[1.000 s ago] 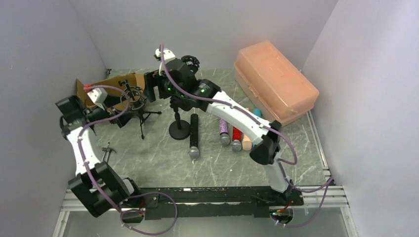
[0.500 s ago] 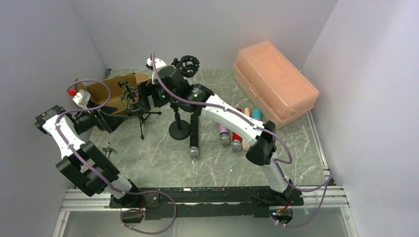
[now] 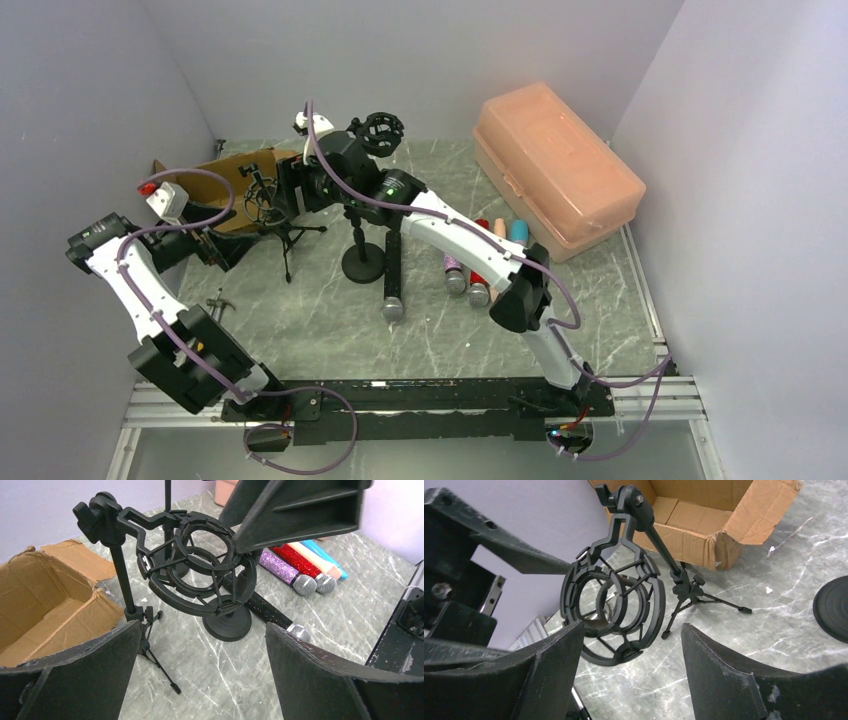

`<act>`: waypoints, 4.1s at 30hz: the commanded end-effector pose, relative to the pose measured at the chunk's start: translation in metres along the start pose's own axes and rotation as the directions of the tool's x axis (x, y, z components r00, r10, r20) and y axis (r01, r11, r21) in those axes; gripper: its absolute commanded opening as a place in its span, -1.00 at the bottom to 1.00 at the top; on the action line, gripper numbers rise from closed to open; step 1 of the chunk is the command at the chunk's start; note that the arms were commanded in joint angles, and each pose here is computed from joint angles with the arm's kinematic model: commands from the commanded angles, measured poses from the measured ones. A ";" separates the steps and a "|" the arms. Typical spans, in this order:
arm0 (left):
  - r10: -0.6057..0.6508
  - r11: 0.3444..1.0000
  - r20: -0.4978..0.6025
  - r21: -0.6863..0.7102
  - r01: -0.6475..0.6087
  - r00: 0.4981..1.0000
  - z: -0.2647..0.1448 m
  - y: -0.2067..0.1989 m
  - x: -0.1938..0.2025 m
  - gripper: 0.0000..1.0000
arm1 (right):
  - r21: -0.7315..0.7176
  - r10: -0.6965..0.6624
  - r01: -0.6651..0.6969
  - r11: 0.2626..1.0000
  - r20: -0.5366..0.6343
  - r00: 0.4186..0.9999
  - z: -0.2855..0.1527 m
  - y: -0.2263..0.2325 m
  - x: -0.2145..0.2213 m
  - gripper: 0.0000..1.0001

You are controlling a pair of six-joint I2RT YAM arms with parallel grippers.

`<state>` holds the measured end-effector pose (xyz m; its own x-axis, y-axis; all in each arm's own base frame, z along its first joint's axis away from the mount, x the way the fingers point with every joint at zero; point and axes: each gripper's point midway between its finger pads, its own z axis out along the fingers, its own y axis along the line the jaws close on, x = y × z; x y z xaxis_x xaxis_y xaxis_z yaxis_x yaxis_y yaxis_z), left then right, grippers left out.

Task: Attach the microphones to the stand

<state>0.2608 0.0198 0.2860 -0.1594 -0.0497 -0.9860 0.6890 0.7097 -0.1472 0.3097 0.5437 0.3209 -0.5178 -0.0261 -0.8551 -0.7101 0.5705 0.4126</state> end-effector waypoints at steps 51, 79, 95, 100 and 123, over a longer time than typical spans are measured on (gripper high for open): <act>0.045 0.998 -0.010 -0.040 -0.045 0.999 -0.008 -0.023 -0.045 0.99 | 0.055 0.137 -0.137 0.989 0.015 0.991 -0.123 -0.054 -0.074 0.88; -0.069 0.926 -0.174 -0.378 -0.001 0.982 0.003 0.012 -0.103 0.99 | 0.653 0.201 -0.017 0.757 -0.209 0.957 -0.157 -0.269 0.174 0.80; 0.002 0.953 -0.122 -0.299 -0.038 0.993 0.008 -0.009 -0.139 0.99 | 0.728 0.271 -0.006 0.686 -0.247 0.930 -0.143 -0.304 0.237 0.34; 0.102 0.968 -0.083 -0.221 -0.119 0.991 0.014 -0.029 -0.155 0.99 | 0.722 0.285 -0.007 0.692 -0.264 0.922 -0.143 -0.302 0.244 -0.02; 0.933 0.323 0.187 -0.065 -0.944 0.307 0.026 -0.135 -0.205 0.99 | -0.072 0.114 -0.115 0.991 -0.018 0.993 -0.254 -0.027 -0.013 -0.84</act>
<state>0.2326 -0.0703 0.4722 0.5002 0.4316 -0.7507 0.5453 0.5164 0.6603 0.2544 0.2916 0.3821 -0.5656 0.1229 -0.8155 -0.5490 0.6818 0.4835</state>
